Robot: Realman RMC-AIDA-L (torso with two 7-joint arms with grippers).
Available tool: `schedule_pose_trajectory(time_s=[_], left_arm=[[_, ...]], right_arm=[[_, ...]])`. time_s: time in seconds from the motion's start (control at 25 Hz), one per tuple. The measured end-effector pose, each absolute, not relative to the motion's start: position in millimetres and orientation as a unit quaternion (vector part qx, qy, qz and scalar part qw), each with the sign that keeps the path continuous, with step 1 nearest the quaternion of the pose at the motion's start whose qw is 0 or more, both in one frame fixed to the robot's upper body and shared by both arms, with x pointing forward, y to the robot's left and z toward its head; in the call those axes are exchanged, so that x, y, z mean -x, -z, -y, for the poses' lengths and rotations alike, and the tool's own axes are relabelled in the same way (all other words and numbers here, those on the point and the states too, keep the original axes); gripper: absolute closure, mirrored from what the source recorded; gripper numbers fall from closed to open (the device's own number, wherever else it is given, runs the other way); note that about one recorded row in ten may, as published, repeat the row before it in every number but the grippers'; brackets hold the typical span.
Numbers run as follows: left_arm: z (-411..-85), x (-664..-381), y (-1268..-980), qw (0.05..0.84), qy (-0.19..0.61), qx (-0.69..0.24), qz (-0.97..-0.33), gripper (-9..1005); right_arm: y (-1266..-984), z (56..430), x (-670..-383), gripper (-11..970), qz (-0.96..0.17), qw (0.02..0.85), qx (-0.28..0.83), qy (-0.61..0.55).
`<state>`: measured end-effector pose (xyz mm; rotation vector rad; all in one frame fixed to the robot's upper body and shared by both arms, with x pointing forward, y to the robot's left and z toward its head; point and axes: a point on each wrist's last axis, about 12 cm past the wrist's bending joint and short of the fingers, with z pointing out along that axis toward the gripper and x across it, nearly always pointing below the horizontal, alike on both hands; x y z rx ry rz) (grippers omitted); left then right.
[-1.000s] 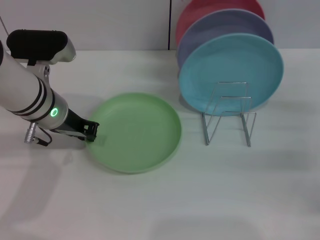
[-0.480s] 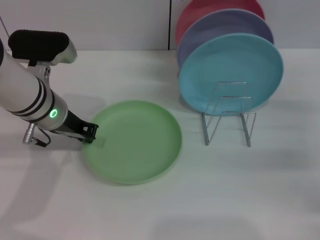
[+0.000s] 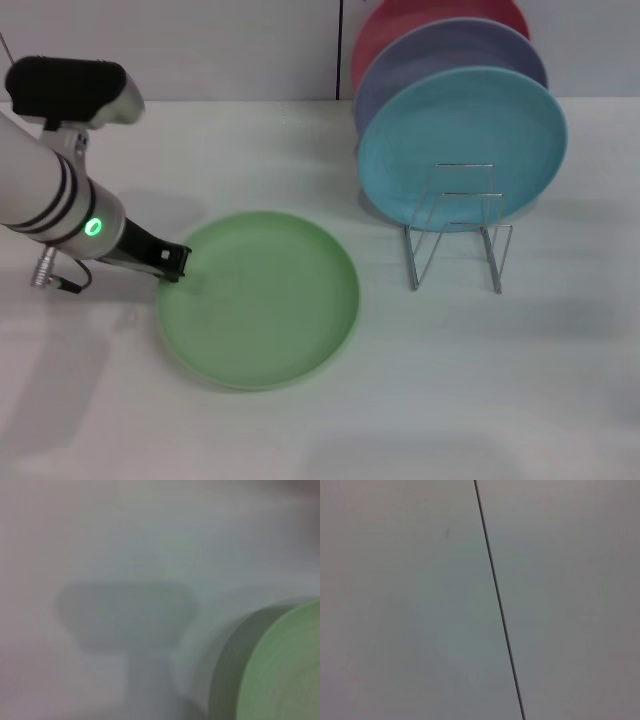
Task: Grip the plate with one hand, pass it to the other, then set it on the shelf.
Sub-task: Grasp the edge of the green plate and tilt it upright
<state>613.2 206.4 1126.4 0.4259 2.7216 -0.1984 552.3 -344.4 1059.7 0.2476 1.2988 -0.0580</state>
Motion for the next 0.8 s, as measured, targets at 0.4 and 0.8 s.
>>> schedule_pose_trajectory(time_s=[0.4, 0.8], left_arm=[[-233, -601, -1139, 0.237, 0.13, -0.139, -0.953, 955], [-269, -589, -1135, 0.295, 0.199, -0.117, -0.927, 956]], right_arm=[[-1059, 344, -554, 505, -0.605, 0.786, -0.125, 0.02], [-1058, 344, -552, 506, -0.605, 0.785, -0.136, 0.011]])
